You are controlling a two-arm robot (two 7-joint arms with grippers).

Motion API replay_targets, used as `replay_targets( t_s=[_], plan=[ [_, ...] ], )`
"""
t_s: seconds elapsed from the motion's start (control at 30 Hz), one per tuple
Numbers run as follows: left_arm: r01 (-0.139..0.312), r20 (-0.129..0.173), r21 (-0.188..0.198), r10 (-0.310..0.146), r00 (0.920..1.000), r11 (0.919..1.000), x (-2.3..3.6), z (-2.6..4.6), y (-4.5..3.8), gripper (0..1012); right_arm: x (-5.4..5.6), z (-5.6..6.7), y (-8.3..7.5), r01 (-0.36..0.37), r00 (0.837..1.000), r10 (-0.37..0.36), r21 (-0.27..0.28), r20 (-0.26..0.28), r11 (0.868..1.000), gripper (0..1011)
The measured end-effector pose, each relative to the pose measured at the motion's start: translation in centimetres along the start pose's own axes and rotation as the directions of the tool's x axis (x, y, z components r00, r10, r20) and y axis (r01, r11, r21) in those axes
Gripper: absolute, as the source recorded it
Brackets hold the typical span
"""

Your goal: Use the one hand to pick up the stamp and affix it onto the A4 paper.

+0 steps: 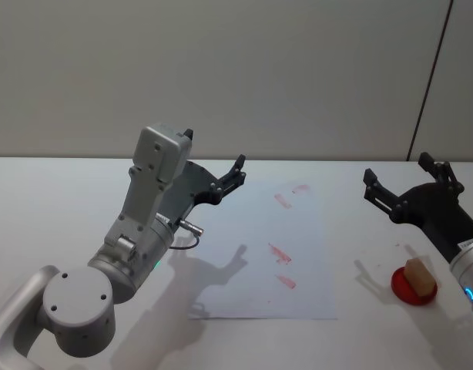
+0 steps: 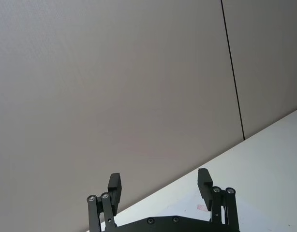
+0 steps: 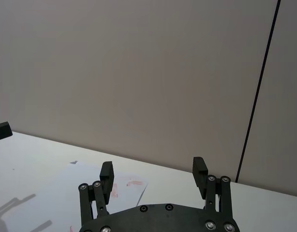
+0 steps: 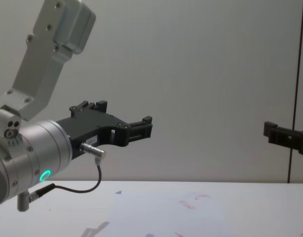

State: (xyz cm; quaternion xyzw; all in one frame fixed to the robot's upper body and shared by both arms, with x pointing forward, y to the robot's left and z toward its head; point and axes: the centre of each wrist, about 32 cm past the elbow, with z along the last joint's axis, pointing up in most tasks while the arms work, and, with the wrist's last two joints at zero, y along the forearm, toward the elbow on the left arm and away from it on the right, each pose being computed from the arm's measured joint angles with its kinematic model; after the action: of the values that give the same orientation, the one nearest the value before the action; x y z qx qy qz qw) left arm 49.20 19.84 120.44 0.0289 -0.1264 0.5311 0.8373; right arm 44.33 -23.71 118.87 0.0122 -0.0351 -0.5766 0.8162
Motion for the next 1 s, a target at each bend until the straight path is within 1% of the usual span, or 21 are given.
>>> replay_targets(
  t_s=[1.0],
  plan=[
    [0.0, 0.0, 0.0, 0.0, 1.0, 1.0, 0.0, 0.0, 0.0, 1003, 0.0, 0.0, 0.0, 0.0, 1.0, 0.0, 0.0, 0.0, 1.0, 1001]
  ],
)
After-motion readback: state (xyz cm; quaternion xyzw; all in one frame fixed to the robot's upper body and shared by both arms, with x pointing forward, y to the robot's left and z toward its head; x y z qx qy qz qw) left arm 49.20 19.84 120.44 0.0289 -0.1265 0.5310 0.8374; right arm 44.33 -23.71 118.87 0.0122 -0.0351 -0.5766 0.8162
